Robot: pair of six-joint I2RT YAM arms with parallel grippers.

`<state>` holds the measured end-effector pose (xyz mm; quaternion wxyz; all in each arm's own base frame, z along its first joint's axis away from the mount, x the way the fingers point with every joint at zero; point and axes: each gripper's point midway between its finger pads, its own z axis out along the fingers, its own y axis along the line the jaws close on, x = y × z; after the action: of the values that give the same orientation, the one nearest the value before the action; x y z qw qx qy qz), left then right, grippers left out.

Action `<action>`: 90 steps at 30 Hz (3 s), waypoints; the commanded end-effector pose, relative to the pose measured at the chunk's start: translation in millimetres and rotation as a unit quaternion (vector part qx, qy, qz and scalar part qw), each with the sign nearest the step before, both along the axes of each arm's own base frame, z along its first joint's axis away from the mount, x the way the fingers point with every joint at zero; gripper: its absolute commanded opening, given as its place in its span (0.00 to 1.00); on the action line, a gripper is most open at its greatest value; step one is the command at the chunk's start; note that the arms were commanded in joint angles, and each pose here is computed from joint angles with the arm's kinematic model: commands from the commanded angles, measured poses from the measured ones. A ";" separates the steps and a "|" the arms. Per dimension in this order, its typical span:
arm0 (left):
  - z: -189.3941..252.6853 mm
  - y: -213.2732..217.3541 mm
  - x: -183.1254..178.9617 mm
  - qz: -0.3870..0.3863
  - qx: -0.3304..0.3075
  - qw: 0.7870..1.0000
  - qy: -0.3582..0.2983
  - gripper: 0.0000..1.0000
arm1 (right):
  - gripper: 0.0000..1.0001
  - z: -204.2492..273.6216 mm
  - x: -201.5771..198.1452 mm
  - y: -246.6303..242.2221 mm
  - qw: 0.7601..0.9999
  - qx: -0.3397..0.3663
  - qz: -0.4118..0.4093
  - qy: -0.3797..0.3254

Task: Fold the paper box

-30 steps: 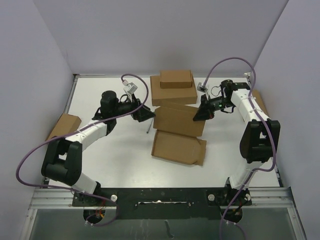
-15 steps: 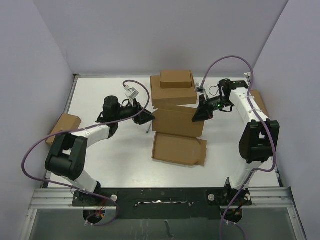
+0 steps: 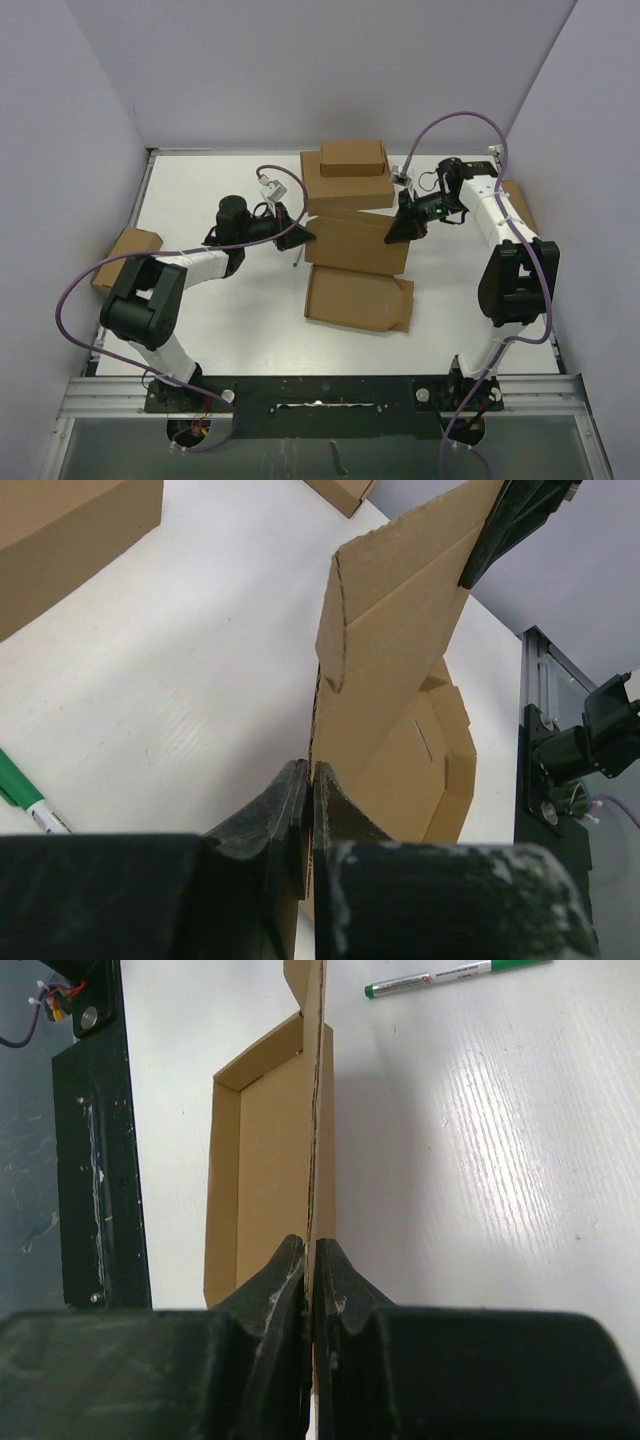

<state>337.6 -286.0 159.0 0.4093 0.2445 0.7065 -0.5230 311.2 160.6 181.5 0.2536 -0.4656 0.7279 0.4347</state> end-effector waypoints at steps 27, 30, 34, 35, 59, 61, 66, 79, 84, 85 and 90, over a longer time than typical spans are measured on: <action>14.7 -1.3 0.4 0.109 -0.012 0.992 -0.063 0.00 | 0.64 17.8 7.2 -65.6 0.979 0.077 -0.187 -0.027; 9.5 -5.4 8.0 0.109 -0.004 0.993 -0.052 0.00 | 0.64 3.8 7.8 -75.7 0.975 0.062 -0.210 -0.027; 6.7 -10.8 18.8 0.108 0.001 0.993 -0.048 0.00 | 0.64 -20.8 9.3 -87.8 0.971 0.024 -0.235 -0.027; 4.6 -12.2 20.6 0.106 0.004 0.993 -0.045 0.00 | 0.63 -23.9 10.1 -90.4 0.970 0.016 -0.240 -0.028; -19.9 -27.8 53.3 0.088 0.030 0.996 0.010 0.18 | 0.63 -58.5 14.1 -107.5 0.962 -0.034 -0.267 0.039; -17.1 -23.3 56.2 0.100 0.034 0.994 0.011 0.21 | 0.63 -58.3 14.0 -107.0 0.962 -0.033 -0.267 0.039; -13.4 -10.2 61.0 0.129 0.046 0.990 0.021 0.29 | 0.63 -61.7 13.2 -107.2 0.961 -0.036 -0.269 0.048; -5.2 33.5 54.1 0.208 0.033 0.973 0.092 0.41 | 0.63 -82.4 5.3 -115.1 0.955 -0.064 -0.274 0.089; -17.2 37.9 45.2 0.224 0.023 0.955 0.196 0.43 | 0.63 -71.3 5.6 -107.1 0.959 -0.035 -0.268 0.084; -20.3 37.6 46.1 0.230 0.022 0.949 0.214 0.44 | 0.63 -69.3 5.8 -105.8 0.959 -0.029 -0.268 0.084; -43.2 18.4 50.9 0.243 0.048 0.927 0.281 0.49 | 0.63 -64.7 6.6 -102.7 0.960 -0.015 -0.267 0.085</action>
<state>377.3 -249.4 109.8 0.3203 -0.0400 0.8481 -0.4202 308.6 55.0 93.4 0.2576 -0.2150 0.8683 0.3654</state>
